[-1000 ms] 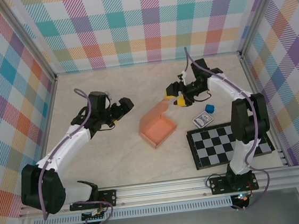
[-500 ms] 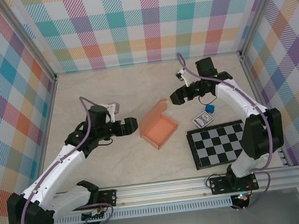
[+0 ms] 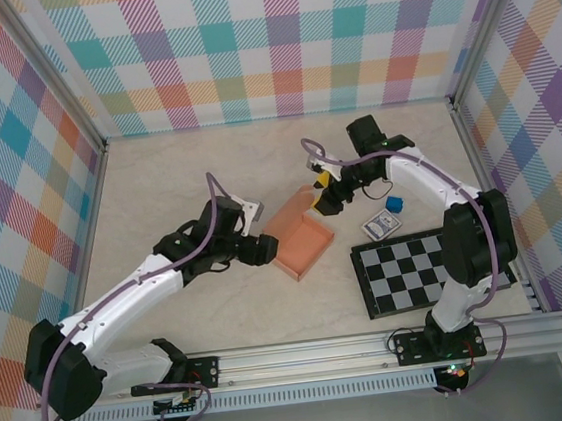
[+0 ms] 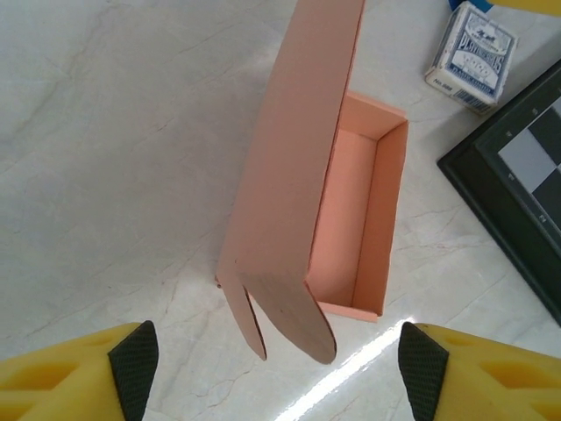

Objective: Fold the paper box

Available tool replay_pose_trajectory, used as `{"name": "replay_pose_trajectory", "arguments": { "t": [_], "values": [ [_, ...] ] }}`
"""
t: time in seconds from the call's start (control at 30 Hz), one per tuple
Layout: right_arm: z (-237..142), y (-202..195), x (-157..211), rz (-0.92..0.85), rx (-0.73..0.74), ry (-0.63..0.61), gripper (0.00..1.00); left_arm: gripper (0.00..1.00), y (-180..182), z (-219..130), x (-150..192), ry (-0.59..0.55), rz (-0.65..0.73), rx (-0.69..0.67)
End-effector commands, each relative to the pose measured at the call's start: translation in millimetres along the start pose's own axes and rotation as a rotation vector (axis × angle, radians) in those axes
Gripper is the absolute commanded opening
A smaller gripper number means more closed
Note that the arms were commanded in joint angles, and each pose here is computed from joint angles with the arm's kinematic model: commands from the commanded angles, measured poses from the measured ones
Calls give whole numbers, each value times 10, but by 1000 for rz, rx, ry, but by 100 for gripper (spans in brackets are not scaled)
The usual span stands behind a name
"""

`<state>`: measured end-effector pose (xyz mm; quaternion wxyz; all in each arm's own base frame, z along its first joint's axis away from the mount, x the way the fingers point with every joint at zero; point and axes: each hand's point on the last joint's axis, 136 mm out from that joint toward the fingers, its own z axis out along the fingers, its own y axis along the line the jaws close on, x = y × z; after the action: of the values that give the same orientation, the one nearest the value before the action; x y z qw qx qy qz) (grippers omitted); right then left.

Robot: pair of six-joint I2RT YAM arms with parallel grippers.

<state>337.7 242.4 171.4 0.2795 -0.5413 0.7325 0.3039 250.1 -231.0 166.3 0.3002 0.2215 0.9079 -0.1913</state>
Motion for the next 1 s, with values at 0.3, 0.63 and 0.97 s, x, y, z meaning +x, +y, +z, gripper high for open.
{"name": "replay_pose_trajectory", "arguments": {
  "t": [0.3, 0.63, 0.97],
  "values": [
    [-48, 72, -35, -202, -11, -8, 75, 46, 91, 48, -89, 31, 242, -128],
    [5, 31, -5, -184, 30, -36, 74, 28, 128, 102, -275, 7, 447, -173],
    [39, 86, 146, -92, 82, -67, 73, 25, 219, 262, -600, -58, 626, -167]
  ]
}}
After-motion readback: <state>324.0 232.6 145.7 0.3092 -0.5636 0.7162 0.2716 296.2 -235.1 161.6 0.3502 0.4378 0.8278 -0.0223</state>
